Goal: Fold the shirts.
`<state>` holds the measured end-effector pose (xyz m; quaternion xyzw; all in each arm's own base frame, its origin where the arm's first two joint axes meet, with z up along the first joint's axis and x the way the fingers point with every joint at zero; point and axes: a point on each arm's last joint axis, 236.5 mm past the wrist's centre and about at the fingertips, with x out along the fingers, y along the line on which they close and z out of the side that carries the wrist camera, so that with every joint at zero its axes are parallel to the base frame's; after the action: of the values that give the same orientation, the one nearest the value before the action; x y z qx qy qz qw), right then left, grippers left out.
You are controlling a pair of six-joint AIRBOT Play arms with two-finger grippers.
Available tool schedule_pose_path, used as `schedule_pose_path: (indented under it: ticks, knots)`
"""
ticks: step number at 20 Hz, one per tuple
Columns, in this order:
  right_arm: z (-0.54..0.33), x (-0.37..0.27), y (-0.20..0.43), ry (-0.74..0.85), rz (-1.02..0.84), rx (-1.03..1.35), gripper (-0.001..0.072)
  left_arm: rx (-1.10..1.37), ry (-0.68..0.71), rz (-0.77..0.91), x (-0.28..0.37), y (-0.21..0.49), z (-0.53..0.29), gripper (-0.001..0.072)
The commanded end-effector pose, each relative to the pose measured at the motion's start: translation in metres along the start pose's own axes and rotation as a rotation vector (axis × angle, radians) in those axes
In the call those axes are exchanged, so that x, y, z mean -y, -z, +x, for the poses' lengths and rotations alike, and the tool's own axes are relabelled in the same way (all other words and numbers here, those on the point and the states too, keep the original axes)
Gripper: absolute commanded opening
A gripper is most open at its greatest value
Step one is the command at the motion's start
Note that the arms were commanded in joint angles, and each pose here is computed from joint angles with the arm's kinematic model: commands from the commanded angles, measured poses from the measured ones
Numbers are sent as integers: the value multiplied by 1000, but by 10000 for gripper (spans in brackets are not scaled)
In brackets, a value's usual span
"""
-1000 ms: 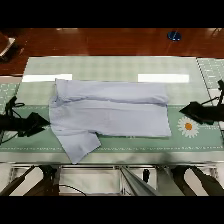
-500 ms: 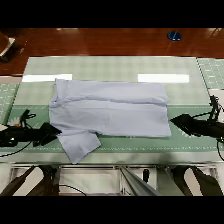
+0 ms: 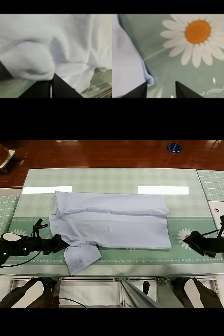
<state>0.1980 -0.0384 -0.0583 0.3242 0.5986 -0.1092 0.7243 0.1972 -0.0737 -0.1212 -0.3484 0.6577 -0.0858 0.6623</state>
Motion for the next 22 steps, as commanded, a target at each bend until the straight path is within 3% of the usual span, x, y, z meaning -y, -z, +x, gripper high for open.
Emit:
schedule_pose_path:
  ticks: [1, 4, 8, 15, 17, 19, 22]
  knots:
    - [16, 19, 50, 51, 38, -218, 408, 20, -1, 33, 5, -10, -5, 21]
    - [31, -10, 67, -66, 17, -308, 408, 26, 15, 38, 11, -15, -9, 22]
    - [49, -22, 62, -107, 46, -331, 408, 26, 20, 37, 13, -15, -10, 22]
    - [77, -62, 22, -278, 154, -218, 392, 29, 37, 25, 17, -16, -10, 22]
    - [81, -68, 20, -316, 152, -219, 307, 38, 45, 19, 19, -18, -10, 21]
    - [77, -79, 16, -369, 71, -210, 52, 43, 54, 18, 22, -20, -11, 22]
    - [56, -100, 3, -442, -47, -202, 21, 68, 69, 54, 34, -35, -24, 22]
